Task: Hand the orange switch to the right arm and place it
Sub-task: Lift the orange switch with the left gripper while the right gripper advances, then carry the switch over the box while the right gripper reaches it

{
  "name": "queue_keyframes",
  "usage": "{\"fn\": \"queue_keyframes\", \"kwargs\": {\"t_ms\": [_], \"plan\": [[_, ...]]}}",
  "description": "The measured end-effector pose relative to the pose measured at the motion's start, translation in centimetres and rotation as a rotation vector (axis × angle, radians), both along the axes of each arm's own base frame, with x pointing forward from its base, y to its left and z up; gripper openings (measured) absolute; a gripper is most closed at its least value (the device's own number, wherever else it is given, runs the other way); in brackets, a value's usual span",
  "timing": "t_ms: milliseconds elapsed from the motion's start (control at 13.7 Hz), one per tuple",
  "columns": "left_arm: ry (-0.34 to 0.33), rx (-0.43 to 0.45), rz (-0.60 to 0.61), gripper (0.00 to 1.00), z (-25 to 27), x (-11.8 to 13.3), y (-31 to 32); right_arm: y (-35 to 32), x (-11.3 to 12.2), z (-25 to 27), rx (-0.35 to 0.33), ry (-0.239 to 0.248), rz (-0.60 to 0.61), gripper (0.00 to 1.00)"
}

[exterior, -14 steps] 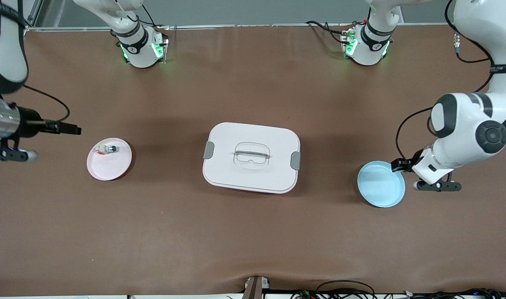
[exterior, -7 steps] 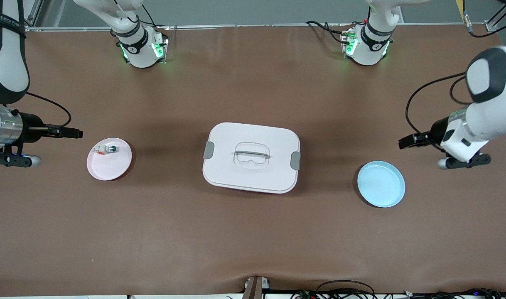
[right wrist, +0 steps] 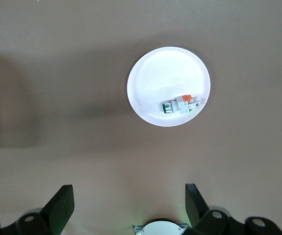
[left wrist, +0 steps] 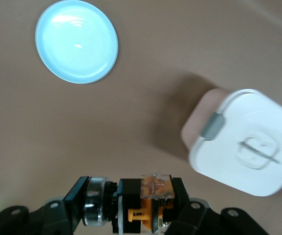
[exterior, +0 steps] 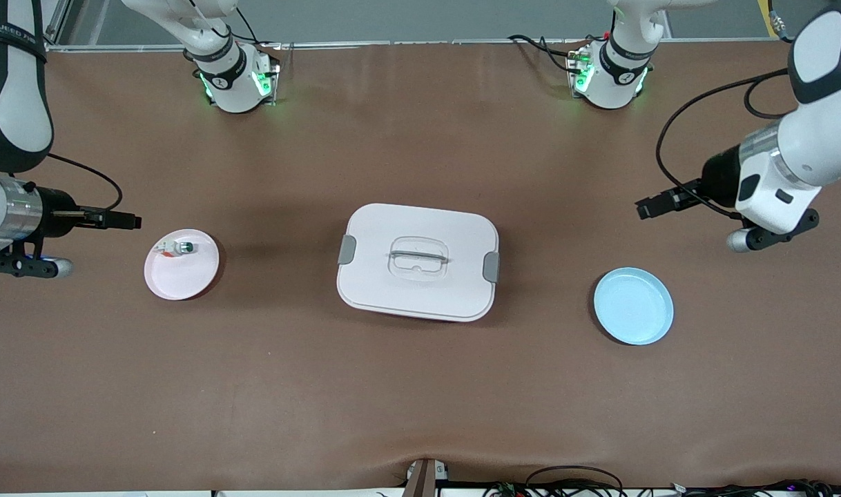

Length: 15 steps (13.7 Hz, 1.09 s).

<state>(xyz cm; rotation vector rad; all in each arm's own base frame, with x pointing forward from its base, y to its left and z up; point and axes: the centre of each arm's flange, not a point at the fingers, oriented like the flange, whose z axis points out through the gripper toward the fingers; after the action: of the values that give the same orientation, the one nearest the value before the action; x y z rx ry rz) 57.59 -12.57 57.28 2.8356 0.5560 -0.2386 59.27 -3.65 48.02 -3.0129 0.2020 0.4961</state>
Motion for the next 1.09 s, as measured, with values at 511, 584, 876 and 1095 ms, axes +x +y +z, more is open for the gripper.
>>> {"fn": "queue_keyframes", "kwargs": {"t_ms": [511,584,876,1095], "plan": [[0.065,-0.07,0.159,0.72,2.0,-1.6,-7.6,0.6,0.0,-0.4,0.053,0.003,-0.016,1.0],[0.069,-0.084,0.189,0.72,2.1,-1.6,-8.3,0.7,0.0,-0.6,0.069,0.0,-0.025,1.0],[0.108,-0.174,0.407,0.72,2.4,-1.1,-11.9,1.0,0.1,-0.8,0.157,-0.014,-0.069,1.0],[0.157,-0.199,0.633,0.72,2.2,-1.1,-15.5,2.6,-0.8,1.0,0.283,-0.079,-0.12,1.0]]}}
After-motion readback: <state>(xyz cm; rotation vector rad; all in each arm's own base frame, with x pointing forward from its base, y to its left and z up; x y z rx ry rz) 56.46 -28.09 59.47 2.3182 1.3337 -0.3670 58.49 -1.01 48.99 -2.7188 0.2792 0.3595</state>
